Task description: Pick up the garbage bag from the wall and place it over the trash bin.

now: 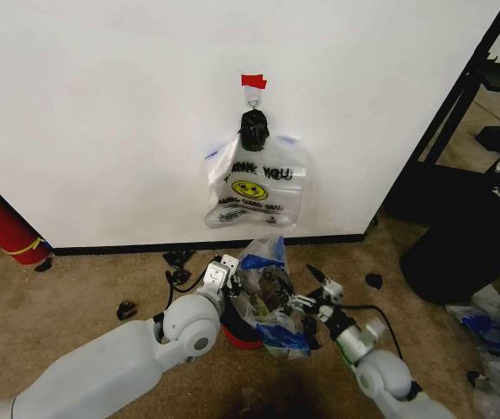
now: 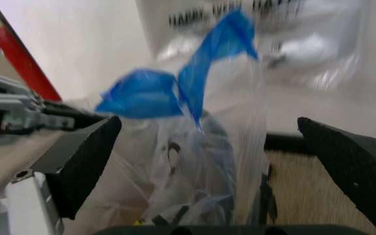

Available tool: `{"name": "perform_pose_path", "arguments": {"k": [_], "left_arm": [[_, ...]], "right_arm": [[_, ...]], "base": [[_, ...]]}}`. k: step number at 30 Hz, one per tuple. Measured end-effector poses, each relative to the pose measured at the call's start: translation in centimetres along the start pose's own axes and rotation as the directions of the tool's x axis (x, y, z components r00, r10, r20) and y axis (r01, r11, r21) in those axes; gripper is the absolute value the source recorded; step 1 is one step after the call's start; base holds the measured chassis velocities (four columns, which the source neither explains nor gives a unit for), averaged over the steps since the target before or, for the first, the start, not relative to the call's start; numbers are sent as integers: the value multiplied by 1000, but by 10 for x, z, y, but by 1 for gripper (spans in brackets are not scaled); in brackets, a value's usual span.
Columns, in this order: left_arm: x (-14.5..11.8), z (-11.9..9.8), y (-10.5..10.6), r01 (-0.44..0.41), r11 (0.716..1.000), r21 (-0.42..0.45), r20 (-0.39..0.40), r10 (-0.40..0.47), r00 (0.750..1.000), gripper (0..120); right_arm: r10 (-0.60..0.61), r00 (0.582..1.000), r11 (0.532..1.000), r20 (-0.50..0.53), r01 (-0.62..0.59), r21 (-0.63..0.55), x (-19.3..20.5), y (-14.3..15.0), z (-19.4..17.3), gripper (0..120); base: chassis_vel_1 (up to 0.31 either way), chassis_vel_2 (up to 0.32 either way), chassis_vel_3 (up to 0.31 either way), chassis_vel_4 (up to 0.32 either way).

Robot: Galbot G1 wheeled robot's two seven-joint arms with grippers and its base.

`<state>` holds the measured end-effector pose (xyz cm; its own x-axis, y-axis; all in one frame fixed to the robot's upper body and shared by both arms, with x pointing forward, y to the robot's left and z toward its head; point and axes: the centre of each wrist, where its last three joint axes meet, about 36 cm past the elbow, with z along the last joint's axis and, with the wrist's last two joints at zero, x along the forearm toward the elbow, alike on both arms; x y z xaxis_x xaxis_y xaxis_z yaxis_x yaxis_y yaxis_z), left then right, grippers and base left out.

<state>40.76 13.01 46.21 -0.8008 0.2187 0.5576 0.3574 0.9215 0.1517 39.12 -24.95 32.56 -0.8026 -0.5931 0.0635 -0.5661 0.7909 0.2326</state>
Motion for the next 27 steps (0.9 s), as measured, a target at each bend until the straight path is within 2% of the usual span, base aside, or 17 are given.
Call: {"name": "perform_pose_path", "arguments": {"k": [3,6,15,18,22,27], "left_arm": [[-2,1,1,-2,1000,0,1,2,1000,0],[-4,3,1,-2,1000,2,2,2,1000,0],[-6,11,1,2,1000,14,21,-3,1000,0],[-5,13,3,5,1000,10,24,-5,1000,0],[-5,13,3,6,1000,10,28,-7,1000,0],[-5,13,4,9,1000,10,31,-9,999,0]], "right_arm": [[-13,990,1000,-140,10,-18,-10,-9,-18,100],[-30,973,999,-230,20,-48,-20,-15,-31,100],[-77,930,990,-360,27,-141,-41,-24,-47,100],[-89,902,986,-423,20,-164,-49,-24,-55,100],[-97,885,983,-455,13,-185,-54,-23,-59,100],[-75,839,977,-539,-46,-207,-64,-17,-73,100]], "base": [[0,0,0,0],[0,0,0,0],[0,0,0,0],[0,0,0,0],[0,0,0,0],[0,0,0,0]]}}
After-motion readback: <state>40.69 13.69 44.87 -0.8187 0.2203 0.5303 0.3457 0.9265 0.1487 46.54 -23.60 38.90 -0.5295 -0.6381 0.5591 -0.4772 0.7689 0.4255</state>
